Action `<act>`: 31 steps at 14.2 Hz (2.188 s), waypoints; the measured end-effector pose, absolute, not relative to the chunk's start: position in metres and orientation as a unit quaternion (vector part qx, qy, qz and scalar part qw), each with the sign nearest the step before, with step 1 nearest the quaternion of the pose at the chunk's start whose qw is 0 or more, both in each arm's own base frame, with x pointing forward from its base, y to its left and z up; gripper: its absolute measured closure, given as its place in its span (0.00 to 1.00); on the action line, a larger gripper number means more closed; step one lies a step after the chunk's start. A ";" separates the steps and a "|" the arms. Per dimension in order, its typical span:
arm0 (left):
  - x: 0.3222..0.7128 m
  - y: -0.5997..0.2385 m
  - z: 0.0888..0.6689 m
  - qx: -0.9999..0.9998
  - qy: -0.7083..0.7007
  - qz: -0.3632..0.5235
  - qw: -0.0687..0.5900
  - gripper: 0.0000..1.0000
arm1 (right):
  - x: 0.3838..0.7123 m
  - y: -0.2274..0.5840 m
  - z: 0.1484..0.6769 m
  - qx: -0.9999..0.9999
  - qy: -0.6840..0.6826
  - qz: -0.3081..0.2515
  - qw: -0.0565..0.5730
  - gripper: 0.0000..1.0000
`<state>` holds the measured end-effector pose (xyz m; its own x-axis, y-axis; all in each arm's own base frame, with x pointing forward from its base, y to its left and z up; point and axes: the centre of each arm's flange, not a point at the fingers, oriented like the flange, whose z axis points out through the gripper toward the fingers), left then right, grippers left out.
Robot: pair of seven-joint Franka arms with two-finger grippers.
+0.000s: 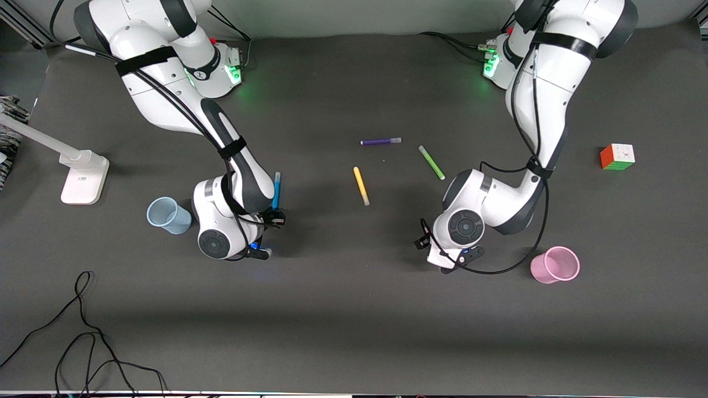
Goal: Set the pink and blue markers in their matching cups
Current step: 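Close the right gripper on blue marker while the left gripper grasps pink marker, then lift the pink marker with the left gripper toward the pink cup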
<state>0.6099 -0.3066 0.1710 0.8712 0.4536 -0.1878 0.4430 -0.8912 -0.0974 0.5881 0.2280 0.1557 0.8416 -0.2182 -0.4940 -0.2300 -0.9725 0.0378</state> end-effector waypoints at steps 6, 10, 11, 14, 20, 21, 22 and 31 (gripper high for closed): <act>0.614 -0.309 0.176 -0.967 -0.233 0.097 0.020 0.75 | 0.598 0.221 0.199 -0.963 0.120 0.239 0.019 0.99; 0.615 -0.306 0.180 -0.967 -0.237 0.096 0.022 0.82 | 0.608 0.186 0.279 -0.968 0.127 0.218 0.005 0.99; 0.615 -0.306 0.179 -0.966 -0.237 0.096 0.022 0.82 | 0.608 0.182 0.291 -0.968 0.129 0.214 0.007 0.92; 0.623 -0.301 0.192 -0.965 -0.241 0.100 0.027 0.82 | 0.597 0.193 0.281 -0.966 0.128 0.224 0.015 0.63; 0.664 -0.196 0.363 -0.958 -0.245 0.149 0.001 0.82 | 0.556 0.213 0.188 -0.955 0.148 0.256 0.022 0.05; 0.659 -0.170 0.387 -0.959 -0.231 0.166 0.001 0.82 | 0.556 0.213 0.183 -0.955 0.150 0.254 0.022 0.05; 0.654 -0.147 0.406 -0.959 -0.219 0.179 0.000 0.82 | 0.557 0.213 0.179 -0.956 0.151 0.252 0.022 0.11; 0.629 -0.014 0.420 -0.958 -0.064 0.278 -0.039 0.82 | 0.560 0.216 0.168 -0.958 0.161 0.234 0.033 0.36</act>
<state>0.6293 -0.0135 0.4198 0.8368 0.1014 -0.5380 0.1451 -0.9886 0.0394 0.5603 0.2163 0.1676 0.8380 -0.2937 -0.4599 -0.3250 -0.9456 0.0118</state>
